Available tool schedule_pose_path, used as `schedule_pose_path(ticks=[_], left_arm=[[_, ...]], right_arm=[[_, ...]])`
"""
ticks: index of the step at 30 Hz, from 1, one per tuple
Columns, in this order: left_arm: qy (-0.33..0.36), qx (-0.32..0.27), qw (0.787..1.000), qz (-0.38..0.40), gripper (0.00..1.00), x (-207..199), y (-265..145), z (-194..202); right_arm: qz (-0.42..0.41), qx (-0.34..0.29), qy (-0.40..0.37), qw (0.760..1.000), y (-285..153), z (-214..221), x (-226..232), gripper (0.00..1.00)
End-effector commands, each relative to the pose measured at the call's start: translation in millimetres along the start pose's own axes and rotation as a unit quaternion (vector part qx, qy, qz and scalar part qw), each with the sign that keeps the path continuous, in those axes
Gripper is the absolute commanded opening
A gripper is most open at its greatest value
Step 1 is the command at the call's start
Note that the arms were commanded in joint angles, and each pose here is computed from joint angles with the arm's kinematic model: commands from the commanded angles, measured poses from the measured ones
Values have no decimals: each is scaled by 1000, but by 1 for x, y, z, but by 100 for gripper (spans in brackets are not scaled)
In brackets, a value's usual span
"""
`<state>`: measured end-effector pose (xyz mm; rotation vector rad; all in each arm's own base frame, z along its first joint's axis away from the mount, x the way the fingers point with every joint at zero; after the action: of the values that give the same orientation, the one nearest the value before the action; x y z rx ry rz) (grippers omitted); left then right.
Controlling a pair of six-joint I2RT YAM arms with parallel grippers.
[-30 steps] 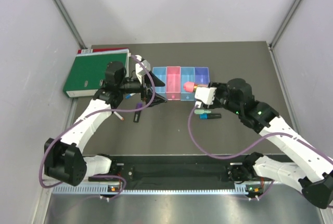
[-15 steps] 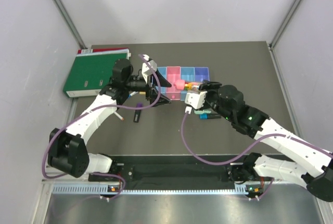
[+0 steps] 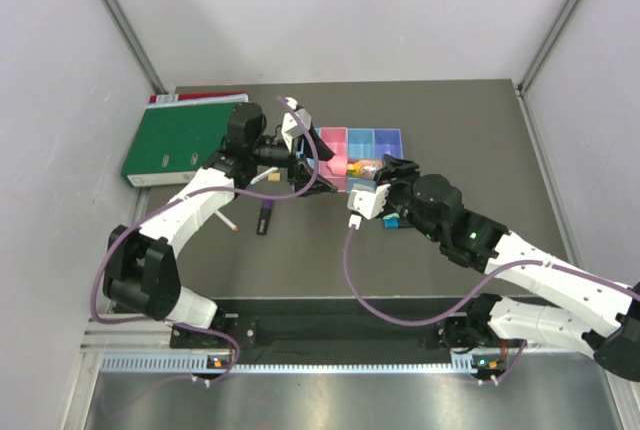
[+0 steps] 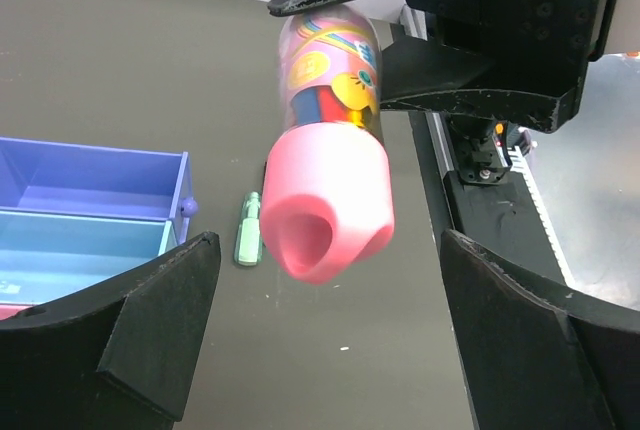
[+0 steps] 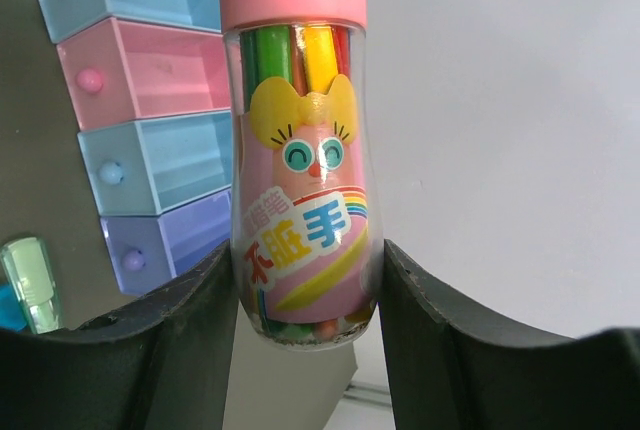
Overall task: Sort the stationery into containers
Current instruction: Place the stationery in the storage box.
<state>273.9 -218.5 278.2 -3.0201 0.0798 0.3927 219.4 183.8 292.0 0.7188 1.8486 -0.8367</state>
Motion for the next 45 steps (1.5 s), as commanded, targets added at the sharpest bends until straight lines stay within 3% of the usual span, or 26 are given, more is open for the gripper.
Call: schedule_pose_path(ticks=[1, 11, 19, 29, 40, 45], left_arm=[[50, -12, 998, 32, 95, -2, 5, -18], [62, -21, 996, 53, 95, -2, 14, -26], [57, -19, 996, 70, 87, -3, 19, -26], [57, -16, 996, 72, 85, -5, 21, -19], [65, -15, 995, 76, 52, -3, 22, -21], [60, -9, 995, 81, 46, -6, 21, -17]], right_arm=[[59, -20, 4, 998, -2, -12, -19, 6], [57, -24, -6, 998, 4, -13, -9, 6], [64, -25, -7, 998, 7, -15, -9, 6], [73, -25, -7, 997, 8, -16, -13, 6], [78, -23, -8, 997, 8, -16, -13, 7], [81, -23, -6, 996, 8, -16, -12, 7]])
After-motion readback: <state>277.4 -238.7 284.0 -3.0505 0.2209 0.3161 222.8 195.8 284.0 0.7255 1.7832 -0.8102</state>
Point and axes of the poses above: each gripper's point midway between its finger pads, its own y axis out along the fingers, its own x axis along the line the jaws close on, z = x × y, the point moved 7 cm from there along -y, back along the fingers, and after that the axes turned 5 degrees about -y, right-handed, at the moved point
